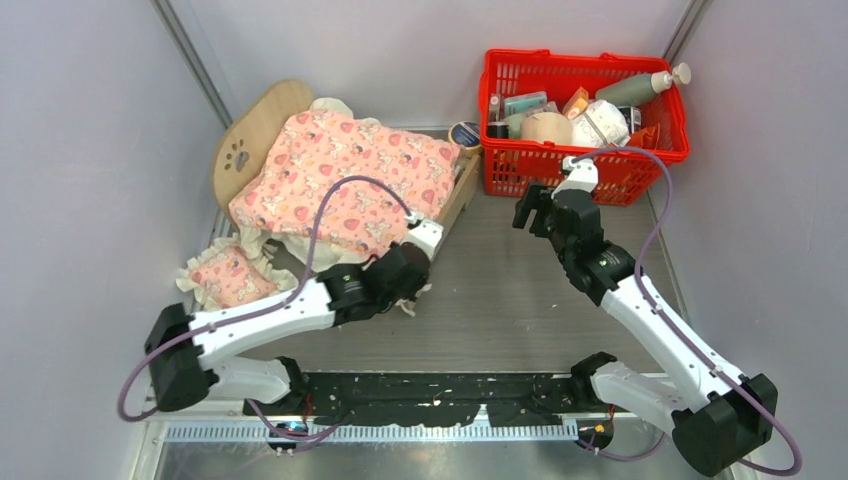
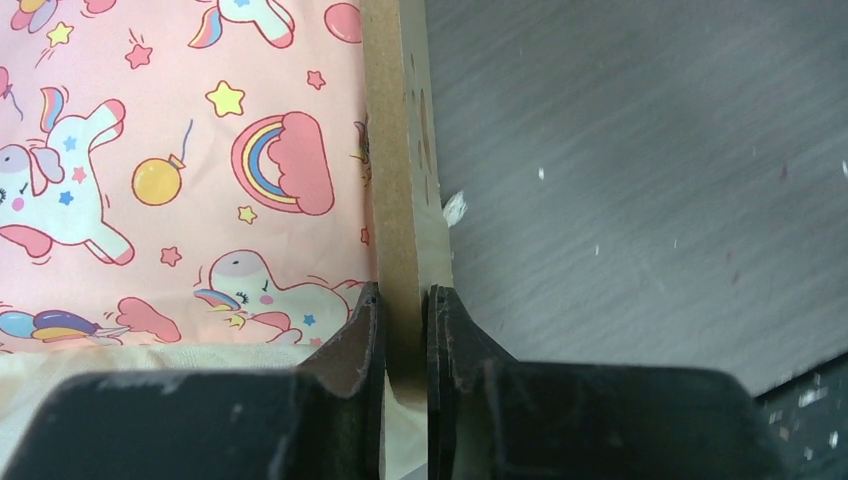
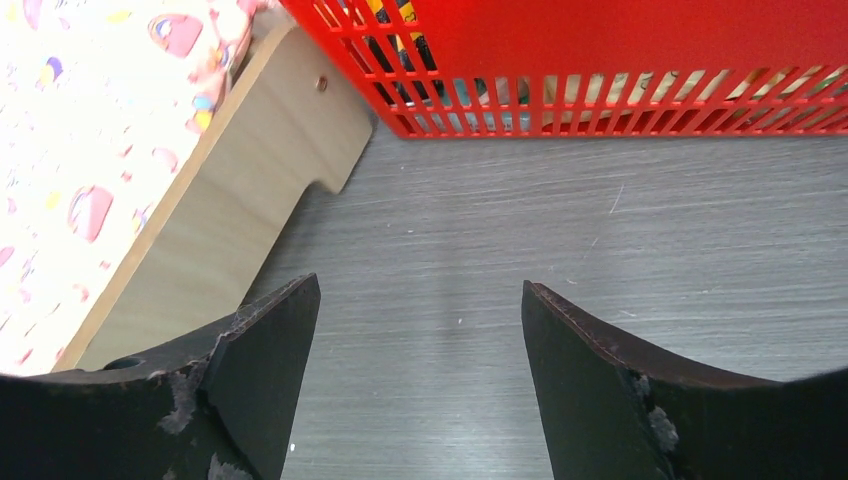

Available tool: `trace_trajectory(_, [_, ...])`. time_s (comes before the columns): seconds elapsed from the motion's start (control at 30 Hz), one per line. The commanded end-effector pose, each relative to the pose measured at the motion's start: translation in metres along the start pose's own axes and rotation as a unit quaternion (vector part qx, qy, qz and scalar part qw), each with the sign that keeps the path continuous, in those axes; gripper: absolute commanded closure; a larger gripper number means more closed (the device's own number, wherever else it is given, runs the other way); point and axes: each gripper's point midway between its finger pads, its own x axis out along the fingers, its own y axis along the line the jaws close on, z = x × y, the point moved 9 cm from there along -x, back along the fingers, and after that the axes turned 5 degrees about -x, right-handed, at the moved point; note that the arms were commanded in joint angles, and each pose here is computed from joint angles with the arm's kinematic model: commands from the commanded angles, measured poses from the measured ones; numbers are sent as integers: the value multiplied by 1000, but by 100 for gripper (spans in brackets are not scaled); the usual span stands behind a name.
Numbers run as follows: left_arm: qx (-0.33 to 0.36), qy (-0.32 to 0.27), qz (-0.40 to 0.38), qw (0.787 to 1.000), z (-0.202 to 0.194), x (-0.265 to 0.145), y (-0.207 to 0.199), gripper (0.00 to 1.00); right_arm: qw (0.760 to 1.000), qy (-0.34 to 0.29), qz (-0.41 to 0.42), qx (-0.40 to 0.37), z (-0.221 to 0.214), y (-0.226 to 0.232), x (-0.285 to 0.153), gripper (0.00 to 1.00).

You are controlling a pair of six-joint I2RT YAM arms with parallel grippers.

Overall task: Set up the pet bed
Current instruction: Adjust the bed frame at the center of the board.

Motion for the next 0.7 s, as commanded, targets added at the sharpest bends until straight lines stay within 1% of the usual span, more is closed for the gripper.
trace_trajectory(0.0, [27, -86, -114, 989, 14, -43, 5, 100, 999, -51, -9, 9, 28, 5, 8, 20])
trace_trajectory(0.1, [43, -84, -180, 979, -6, -58, 9, 100, 999, -45, 3, -5, 29, 8, 12, 20])
trace_trajectory(0.17, [54, -82, -213, 972, -18, -67, 12, 100, 998, -35, 41, -24, 27, 13, 11, 20])
trace_trajectory(0.2, [60, -84, -229, 968, -24, -71, 13, 100, 996, -27, 74, -39, 24, 17, 9, 20])
trace_trajectory(0.27, [85, -92, -265, 956, -36, -78, 14, 100, 993, -17, 108, -49, 18, 20, 6, 20])
trace_trajectory(0.33, [125, -103, -293, 942, -49, -83, 15, 100, 991, -6, 124, -54, 12, 21, 3, 20])
trace_trajectory(0.4, [179, -123, -349, 912, -62, -88, 12, 100, 989, 8, 132, -63, 4, 19, 2, 20])
trace_trajectory(0.47, [212, -144, -393, 883, -72, -94, 11, 100, 988, 24, 136, -71, -3, 18, 2, 20])
trace_trajectory(0.53, [228, -158, -408, 870, -76, -99, 15, 100, 985, 45, 147, -76, -11, 19, 1, 20])
trace_trajectory(0.57, [231, -160, -400, 872, -76, -100, 18, 100, 984, 53, 149, -78, -14, 19, 2, 20])
trace_trajectory(0.6, [224, -162, -375, 885, -73, -101, 23, 91, 983, 60, 154, -78, -18, 19, 2, 20])
trace_trajectory(0.63, [204, -163, -327, 908, -68, -100, 31, 77, 983, 64, 156, -78, -20, 20, 4, 20])
trace_trajectory(0.67, [186, -157, -278, 929, -63, -101, 41, 65, 982, 66, 156, -79, -20, 20, 4, 20])
